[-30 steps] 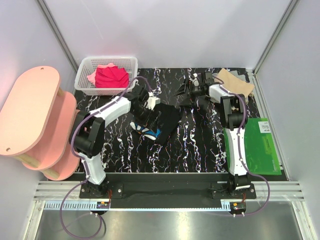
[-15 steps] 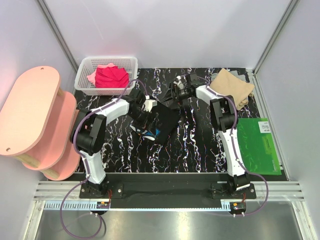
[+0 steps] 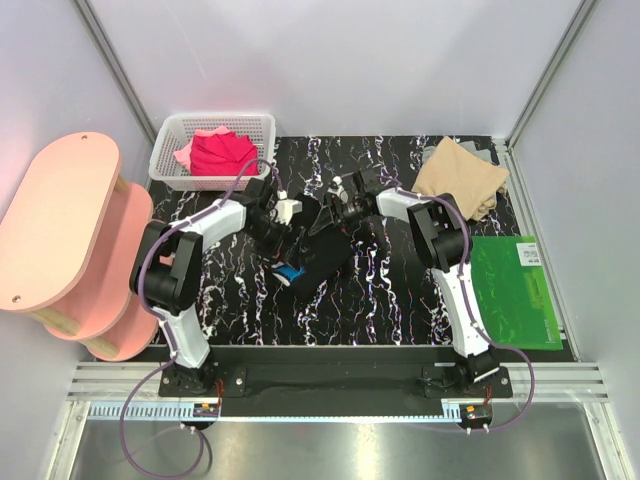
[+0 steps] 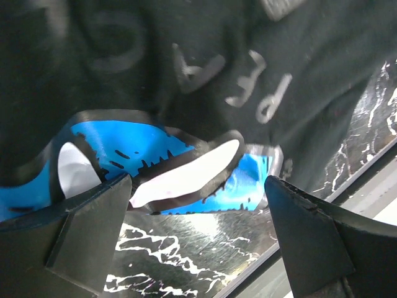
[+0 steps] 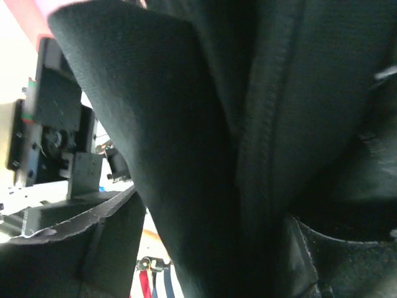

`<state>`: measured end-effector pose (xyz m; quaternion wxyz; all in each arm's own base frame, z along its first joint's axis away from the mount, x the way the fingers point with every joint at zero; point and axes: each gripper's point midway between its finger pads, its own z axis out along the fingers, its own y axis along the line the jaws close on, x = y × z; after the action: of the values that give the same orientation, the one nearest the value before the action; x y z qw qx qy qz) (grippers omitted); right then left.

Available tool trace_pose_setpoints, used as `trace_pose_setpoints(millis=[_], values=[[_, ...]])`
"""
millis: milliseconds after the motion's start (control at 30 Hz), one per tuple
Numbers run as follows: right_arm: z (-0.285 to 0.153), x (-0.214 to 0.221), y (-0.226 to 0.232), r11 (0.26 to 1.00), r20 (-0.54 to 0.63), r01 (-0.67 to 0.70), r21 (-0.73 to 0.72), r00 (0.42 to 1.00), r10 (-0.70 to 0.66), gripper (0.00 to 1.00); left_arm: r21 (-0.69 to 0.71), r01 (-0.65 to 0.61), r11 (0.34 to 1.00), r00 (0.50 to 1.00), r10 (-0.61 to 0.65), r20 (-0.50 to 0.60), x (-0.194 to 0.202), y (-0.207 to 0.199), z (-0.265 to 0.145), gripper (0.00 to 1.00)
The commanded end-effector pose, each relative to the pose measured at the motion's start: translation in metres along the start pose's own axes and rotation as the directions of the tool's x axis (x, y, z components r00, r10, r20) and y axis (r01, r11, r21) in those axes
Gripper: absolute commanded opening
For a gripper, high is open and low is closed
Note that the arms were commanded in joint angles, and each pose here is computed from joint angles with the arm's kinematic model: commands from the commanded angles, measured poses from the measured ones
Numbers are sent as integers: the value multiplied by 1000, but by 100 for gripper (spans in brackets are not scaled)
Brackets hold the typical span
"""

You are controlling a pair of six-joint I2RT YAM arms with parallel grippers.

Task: Fold and stack the t-shirts
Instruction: Put the neatly folded tshirt into the corner of the board with the right arm

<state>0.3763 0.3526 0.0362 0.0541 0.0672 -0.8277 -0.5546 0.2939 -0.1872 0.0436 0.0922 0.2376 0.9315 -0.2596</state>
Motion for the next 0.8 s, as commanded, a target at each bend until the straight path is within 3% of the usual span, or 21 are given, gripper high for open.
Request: trace_pose_setpoints(millis=[0,167,267,300,333,400,433,467,667,767], values=[[38,43,-51,986,-42,-70,148,996,77,75,-63,-54,997,998,56,28,-2,9,-11,99],[55,61,-49,988,-76,-79,132,993,89,68,-62,-56,996,998,58,35,-4,8,-13,99],[59,62,-40,992,-75,-82,93,993,89,57,-62,-60,996,997,63,46,-7,6,-15,99],[60,60,-37,994,-67,-74,82,995,80,49,-63,-61,996,997,64,46,-7,6,-15,99],[60,59,-35,993,-63,-83,81,994,88,35,-62,-60,996,997,63,46,-7,6,-15,99],[60,55,-29,995,-55,-77,69,995,81,21,-58,-58,997,997,60,45,-6,6,-15,99],[60,54,-25,995,-56,-76,64,995,80,5,-56,-56,997,997,59,46,-6,5,-15,99],[57,50,-18,996,-47,-65,57,997,68,0,-57,-58,997,997,61,50,-6,4,-17,99],[10,11,45,999,88,43,9,995,-44,0,-91,-78,993,991,88,105,-20,-1,-45,99],[-44,-22,77,996,210,86,-21,974,-79,0,-125,-91,988,979,112,168,-38,-3,-78,99]])
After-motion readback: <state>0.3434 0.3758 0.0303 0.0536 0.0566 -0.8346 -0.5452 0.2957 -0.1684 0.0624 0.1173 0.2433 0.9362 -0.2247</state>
